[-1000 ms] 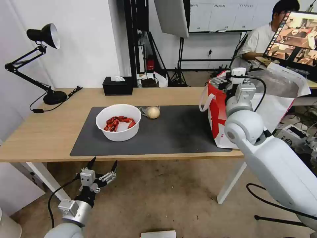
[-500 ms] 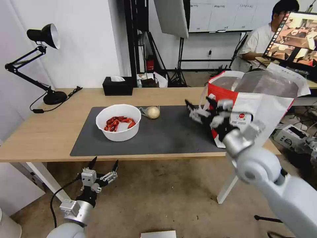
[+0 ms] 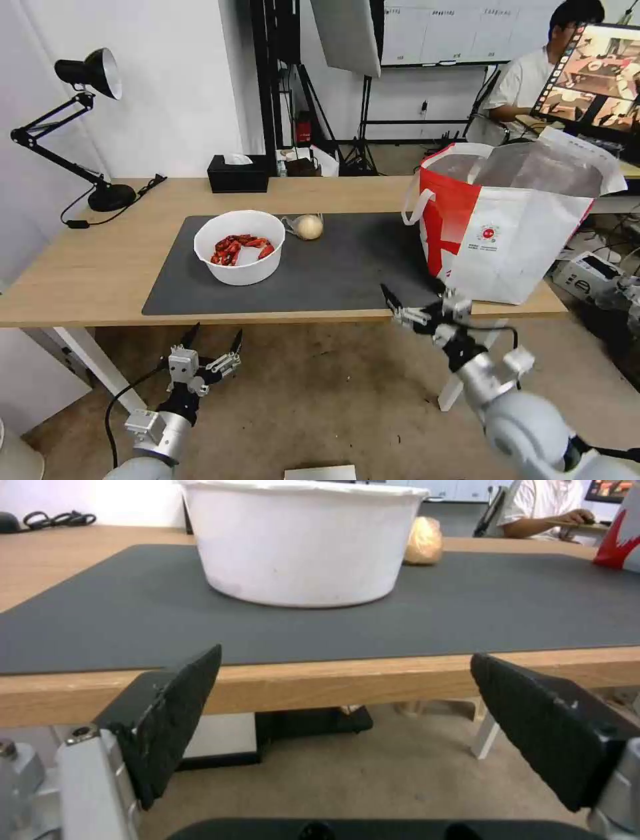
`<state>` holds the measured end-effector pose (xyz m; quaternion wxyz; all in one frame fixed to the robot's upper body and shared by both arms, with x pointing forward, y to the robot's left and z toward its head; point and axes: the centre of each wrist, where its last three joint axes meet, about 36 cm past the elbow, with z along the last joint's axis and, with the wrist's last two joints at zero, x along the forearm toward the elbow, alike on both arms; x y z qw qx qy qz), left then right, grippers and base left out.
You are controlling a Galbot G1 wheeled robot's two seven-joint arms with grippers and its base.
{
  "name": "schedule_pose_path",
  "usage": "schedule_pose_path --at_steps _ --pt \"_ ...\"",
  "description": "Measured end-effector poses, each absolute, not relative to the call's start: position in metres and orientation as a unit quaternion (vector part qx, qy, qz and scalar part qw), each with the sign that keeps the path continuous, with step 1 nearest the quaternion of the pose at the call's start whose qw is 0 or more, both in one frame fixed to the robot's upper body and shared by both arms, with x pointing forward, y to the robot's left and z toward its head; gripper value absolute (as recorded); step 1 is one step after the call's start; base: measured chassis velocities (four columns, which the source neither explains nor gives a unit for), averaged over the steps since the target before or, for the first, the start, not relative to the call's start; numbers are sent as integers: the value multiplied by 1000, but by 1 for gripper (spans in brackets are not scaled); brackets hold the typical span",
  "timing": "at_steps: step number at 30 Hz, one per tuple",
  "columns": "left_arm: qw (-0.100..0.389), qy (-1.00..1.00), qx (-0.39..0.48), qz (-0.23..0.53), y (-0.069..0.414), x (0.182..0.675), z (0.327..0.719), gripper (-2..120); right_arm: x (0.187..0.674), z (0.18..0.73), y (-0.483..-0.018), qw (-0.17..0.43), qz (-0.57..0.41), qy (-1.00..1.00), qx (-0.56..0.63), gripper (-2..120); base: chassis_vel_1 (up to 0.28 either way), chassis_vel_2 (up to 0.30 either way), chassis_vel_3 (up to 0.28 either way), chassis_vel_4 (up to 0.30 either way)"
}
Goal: Pick up the trash from the table and place it into the takeout bag.
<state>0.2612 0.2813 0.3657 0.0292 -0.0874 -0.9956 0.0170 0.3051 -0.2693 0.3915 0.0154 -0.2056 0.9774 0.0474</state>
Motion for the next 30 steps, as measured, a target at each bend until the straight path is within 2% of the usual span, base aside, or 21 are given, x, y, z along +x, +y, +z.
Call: schedule_pose_path --at_steps 17,30 --pt "36 -996 -86 11 284 257 361 100 274 359 -252 -24 53 979 -195 100 0 0 0 0" --pt "31 -996 -87 1 286 256 357 100 272 354 -246 -32 49 978 -202 100 0 0 0 0"
